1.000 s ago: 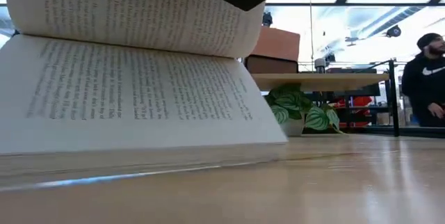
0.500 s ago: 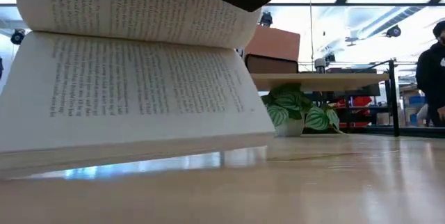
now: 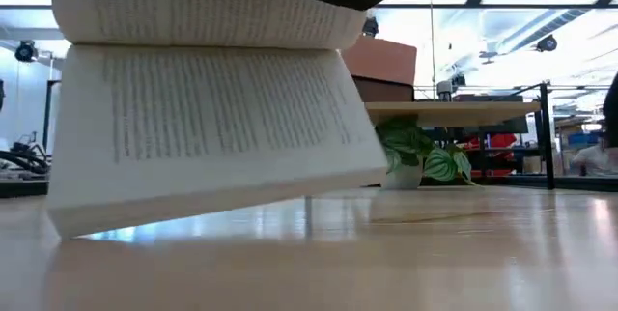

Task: Stock shelves
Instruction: Put the black book into the black desk organizer on the shelf

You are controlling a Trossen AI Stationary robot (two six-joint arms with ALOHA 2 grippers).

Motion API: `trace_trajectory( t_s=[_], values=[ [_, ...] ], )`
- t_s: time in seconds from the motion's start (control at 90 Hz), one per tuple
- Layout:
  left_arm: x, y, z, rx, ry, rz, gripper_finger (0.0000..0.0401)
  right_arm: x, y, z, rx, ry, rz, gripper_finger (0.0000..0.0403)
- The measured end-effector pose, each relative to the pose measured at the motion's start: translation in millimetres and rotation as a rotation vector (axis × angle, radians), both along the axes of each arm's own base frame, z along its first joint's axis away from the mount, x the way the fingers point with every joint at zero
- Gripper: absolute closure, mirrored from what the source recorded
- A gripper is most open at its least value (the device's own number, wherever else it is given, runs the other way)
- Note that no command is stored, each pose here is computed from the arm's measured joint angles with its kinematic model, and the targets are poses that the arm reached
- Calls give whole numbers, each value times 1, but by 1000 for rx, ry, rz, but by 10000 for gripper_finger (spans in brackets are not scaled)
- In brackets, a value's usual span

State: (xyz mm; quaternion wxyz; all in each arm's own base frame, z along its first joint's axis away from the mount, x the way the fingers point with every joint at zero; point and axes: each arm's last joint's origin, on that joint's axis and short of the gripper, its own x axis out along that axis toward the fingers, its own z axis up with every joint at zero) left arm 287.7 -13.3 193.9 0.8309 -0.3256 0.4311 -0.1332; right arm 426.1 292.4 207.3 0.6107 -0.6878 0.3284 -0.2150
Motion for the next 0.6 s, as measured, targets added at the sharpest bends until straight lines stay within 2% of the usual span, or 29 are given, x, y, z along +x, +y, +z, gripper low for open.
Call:
trace_trajectory(
  t_s=[0.144, 0.322, 0.467, 0.6],
  values=[
    [-1, 18, 1, 2, -23, -1, 149, 2, -5, 2, -20, 20, -7, 403],
    [-10, 64, 5, -38, -60, 55, 131, 8, -10, 15, -28, 27, -19, 403],
    [-20, 90, 6, -188, -95, 38, 121, 18, -26, 29, -26, 27, -54, 403],
    [-28, 96, 2, -328, -100, -21, 116, 29, -49, 36, -40, 51, -104, 403]
  ],
)
